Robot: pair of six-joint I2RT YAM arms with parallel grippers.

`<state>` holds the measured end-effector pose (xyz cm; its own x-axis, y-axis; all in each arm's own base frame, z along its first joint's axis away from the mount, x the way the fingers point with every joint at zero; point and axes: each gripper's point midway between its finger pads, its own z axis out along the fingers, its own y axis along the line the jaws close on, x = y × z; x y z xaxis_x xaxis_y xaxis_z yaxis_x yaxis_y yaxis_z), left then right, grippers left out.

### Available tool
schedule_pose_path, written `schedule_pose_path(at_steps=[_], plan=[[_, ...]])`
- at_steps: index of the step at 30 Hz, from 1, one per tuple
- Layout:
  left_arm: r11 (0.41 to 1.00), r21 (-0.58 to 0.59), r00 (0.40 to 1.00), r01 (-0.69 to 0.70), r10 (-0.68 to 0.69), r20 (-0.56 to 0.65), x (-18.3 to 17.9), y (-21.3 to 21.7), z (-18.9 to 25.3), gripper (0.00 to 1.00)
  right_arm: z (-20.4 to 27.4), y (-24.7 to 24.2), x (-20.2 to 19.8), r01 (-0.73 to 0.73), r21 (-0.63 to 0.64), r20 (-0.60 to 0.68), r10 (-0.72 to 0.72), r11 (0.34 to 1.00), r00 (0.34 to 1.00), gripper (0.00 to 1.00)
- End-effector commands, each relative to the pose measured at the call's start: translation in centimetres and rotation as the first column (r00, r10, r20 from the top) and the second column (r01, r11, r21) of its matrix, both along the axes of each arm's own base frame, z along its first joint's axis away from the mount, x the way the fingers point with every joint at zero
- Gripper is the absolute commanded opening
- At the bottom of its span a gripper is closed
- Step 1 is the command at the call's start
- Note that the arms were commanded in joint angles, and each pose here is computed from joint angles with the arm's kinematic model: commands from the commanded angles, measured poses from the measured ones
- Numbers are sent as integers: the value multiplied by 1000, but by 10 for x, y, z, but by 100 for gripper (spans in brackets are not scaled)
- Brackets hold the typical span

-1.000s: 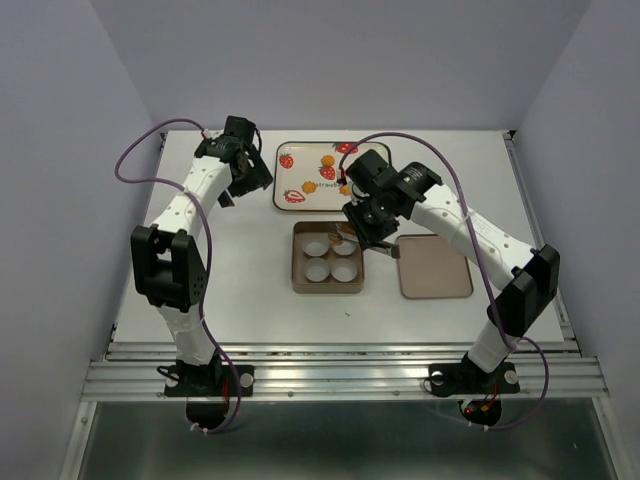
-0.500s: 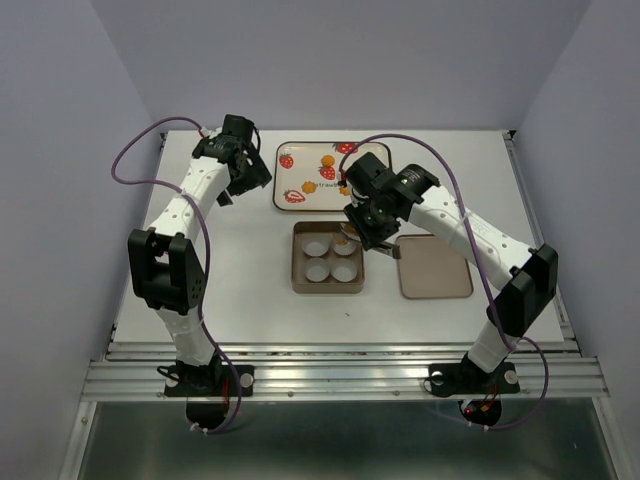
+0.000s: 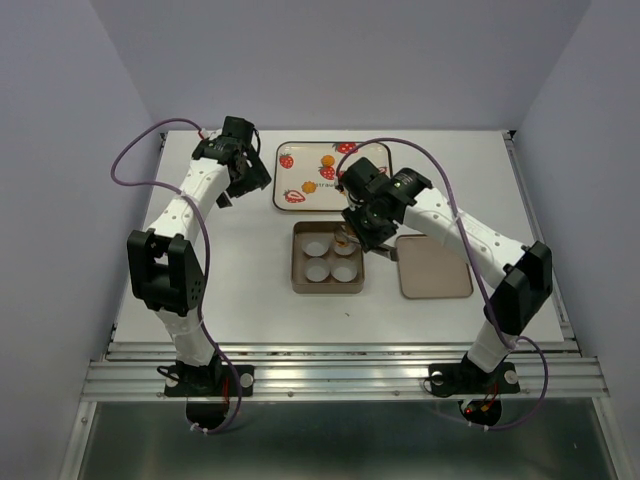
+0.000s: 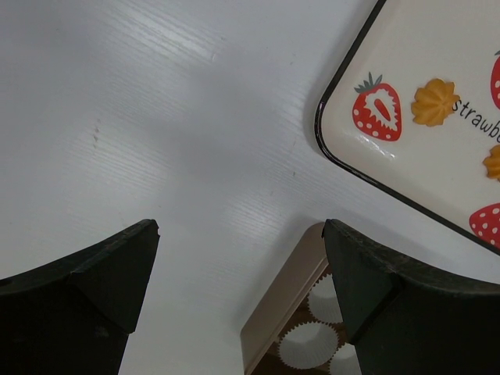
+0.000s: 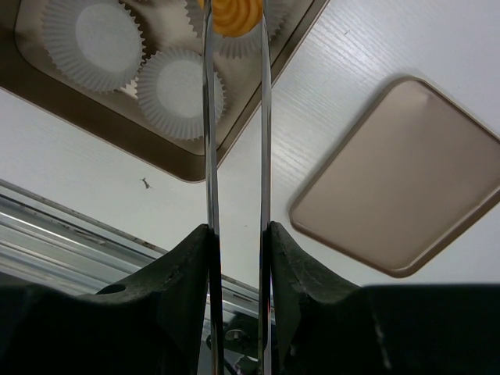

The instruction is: Pack the cookies

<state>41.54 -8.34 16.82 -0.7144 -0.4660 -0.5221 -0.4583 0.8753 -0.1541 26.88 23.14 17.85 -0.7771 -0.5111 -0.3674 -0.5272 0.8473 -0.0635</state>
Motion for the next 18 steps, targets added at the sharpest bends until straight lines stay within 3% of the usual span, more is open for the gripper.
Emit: schedule_pose_path(at_steps=[1,18], plan=[[1000,7,999,-12,12,40,-9,4,18,99,1,10,5,-2,25,36,1,1000,999,38],[1000,13,999,-15,15,36,-10,5,17,99,-8,13,10,-2,1,44,2,1000,999,39]])
